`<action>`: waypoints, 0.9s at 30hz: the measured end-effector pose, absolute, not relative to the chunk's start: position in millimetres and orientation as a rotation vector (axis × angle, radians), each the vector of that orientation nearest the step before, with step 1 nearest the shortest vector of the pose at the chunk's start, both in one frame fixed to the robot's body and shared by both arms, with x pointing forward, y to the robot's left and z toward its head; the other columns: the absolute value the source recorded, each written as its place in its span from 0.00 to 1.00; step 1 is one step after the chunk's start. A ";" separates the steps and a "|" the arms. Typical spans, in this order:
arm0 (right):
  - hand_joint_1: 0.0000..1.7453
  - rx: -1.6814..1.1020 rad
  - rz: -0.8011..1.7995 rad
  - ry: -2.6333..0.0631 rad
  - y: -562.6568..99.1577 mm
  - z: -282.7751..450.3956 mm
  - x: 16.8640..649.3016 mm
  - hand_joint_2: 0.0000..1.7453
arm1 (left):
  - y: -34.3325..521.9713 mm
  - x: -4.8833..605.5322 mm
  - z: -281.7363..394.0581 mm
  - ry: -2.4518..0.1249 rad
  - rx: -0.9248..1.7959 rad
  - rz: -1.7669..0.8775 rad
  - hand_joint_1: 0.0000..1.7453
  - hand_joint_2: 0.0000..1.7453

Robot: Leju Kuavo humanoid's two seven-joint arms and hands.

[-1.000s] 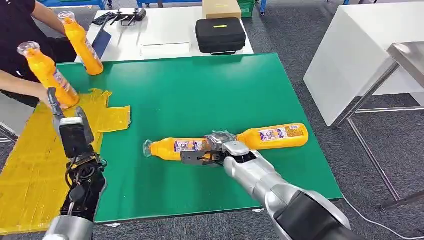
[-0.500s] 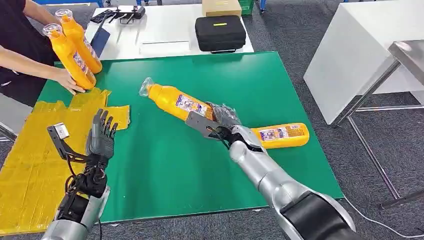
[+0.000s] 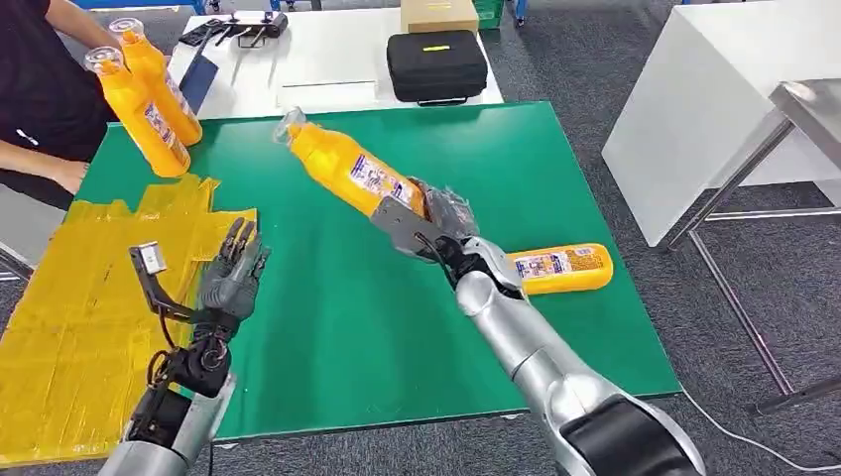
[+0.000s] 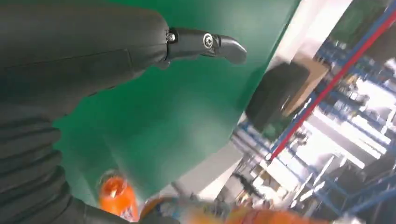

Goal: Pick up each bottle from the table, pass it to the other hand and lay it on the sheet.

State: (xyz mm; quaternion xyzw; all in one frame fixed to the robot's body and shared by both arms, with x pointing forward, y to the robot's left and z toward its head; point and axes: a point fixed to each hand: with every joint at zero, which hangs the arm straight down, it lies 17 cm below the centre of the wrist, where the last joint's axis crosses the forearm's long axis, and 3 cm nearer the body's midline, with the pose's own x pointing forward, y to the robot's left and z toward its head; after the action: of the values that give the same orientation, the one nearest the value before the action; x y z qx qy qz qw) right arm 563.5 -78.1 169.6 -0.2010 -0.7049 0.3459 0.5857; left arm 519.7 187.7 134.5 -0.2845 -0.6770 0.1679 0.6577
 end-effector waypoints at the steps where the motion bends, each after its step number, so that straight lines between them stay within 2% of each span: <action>1: 1.00 -0.461 0.815 -1.641 -73.4 169.2 562.4 1.00 | 179.0 518.4 136.7 -1.526 -0.666 0.371 0.00 1.00; 10: 1.00 -0.356 0.963 -1.565 -8.2 139.1 536.1 1.00 | 120.9 507.4 174.9 -1.539 -0.809 0.324 0.00 1.00; 27: 1.00 -0.298 1.107 -1.545 44.0 127.0 508.9 1.00 | 126.2 499.0 184.3 -1.556 -0.829 0.385 0.00 1.00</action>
State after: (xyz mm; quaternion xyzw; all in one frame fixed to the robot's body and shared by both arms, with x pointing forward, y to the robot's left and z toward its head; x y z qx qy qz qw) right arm 508.9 44.0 127.0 -0.1272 -0.6587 0.4721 0.5720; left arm 499.0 126.2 184.3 -0.3606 -0.6766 0.1676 0.6197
